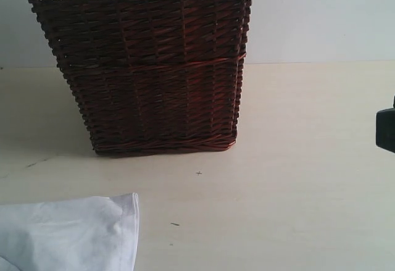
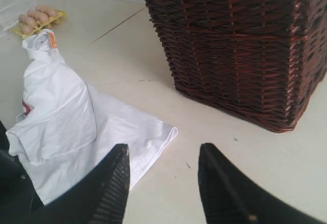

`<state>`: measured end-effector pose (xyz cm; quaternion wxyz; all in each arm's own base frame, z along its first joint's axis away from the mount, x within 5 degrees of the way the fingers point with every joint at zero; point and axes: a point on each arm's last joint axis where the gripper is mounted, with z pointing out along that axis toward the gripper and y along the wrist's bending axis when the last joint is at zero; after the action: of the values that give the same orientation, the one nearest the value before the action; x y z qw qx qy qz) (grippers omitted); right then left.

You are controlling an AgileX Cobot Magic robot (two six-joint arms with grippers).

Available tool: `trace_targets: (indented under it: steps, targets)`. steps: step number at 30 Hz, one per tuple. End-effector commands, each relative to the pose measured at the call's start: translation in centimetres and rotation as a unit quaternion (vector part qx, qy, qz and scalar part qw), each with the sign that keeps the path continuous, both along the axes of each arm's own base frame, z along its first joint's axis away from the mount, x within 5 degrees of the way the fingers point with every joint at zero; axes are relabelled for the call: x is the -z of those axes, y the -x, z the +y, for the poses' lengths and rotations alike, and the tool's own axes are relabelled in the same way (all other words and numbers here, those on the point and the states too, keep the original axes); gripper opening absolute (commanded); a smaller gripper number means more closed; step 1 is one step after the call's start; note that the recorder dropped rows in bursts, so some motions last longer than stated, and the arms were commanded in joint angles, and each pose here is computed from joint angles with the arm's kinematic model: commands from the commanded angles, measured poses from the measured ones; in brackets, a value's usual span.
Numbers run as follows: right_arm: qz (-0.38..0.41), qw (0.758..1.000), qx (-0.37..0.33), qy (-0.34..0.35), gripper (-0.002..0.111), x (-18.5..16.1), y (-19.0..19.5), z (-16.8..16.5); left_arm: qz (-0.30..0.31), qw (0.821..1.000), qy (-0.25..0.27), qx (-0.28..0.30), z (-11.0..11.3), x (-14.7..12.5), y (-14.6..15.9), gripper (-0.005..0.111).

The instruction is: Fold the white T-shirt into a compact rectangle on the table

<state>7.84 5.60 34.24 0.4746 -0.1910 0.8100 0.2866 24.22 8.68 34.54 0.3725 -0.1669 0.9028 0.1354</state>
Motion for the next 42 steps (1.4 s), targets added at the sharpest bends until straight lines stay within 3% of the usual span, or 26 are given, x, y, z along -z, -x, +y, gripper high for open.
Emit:
trace_targets:
  steps: [1, 3, 5, 8, 12, 16, 17, 19, 20, 23, 27, 33, 38, 42]
  targets:
    - [-0.021, 1.000, -0.017, 0.003, 0.043, -0.4, 0.3, 0.2, -0.065, 0.992, 0.014, 0.107, -2.5, -3.9, 1.8, 0.077]
    - [-0.023, 0.999, -0.029, 0.003, 0.043, -0.4, 0.4, 0.3, -0.066, 0.990, 0.012, 0.128, -3.0, -4.4, 2.6, 0.077]
    - [-0.054, 0.995, -0.087, -0.009, 0.043, -0.4, 0.5, 1.0, -0.086, 0.987, 0.023, 0.137, -3.5, -5.0, 3.3, 0.077]
    - [-0.134, 0.976, -0.170, -0.027, 0.043, -0.2, 0.3, 1.8, -0.166, 0.971, 0.075, 0.157, -5.0, -6.7, 4.2, 0.072]
    - [-0.120, 0.985, -0.124, 0.001, 0.043, 0.4, -1.6, 1.3, -0.298, 0.924, 0.112, 0.210, -6.9, -9.9, 5.8, 0.057]
    - [-0.086, 0.993, -0.083, 0.005, 0.043, 0.5, -3.6, 0.8, -0.438, 0.853, 0.195, 0.208, -8.5, -13.4, 8.9, 0.030]
    - [-0.083, 0.993, -0.085, 0.004, 0.043, 0.4, -3.8, 0.8, -0.455, 0.841, 0.190, 0.221, -9.1, -14.0, 10.2, 0.023]
    - [-0.088, 0.992, -0.088, 0.003, 0.043, -0.1, -3.9, 0.9, -0.476, 0.826, 0.128, 0.274, -10.4, -14.6, 13.6, 0.003]
    - [-0.091, 0.992, -0.088, 0.005, 0.043, -0.3, -3.9, 0.9, -0.485, 0.817, 0.092, 0.298, -11.0, -14.6, 15.5, 0.001]
    - [-0.098, 0.991, -0.086, 0.005, 0.043, -0.7, -3.9, 0.8, -0.530, 0.792, 0.009, 0.302, -11.6, -13.9, 20.8, 0.000]
    - [-0.121, 0.989, -0.085, 0.016, 0.043, -1.3, -4.0, 0.8, -0.569, 0.766, 0.000, 0.300, -12.2, -11.3, 25.4, 0.000]
    - [-0.125, 0.988, -0.089, 0.023, 0.043, -1.7, -3.9, 0.8, -0.564, 0.759, 0.001, 0.325, -13.1, -4.8, 28.3, 0.000]
    - [-0.127, 0.988, -0.086, 0.020, 0.043, -1.8, -3.9, 0.8, -0.494, 0.797, 0.042, 0.344, -13.1, -1.1, 25.5, 0.000]
    - [-0.139, 0.988, -0.065, 0.018, 0.043, -2.1, -4.0, 0.6, -0.476, 0.820, 0.048, 0.313, -12.3, 1.5, 23.5, 0.000]
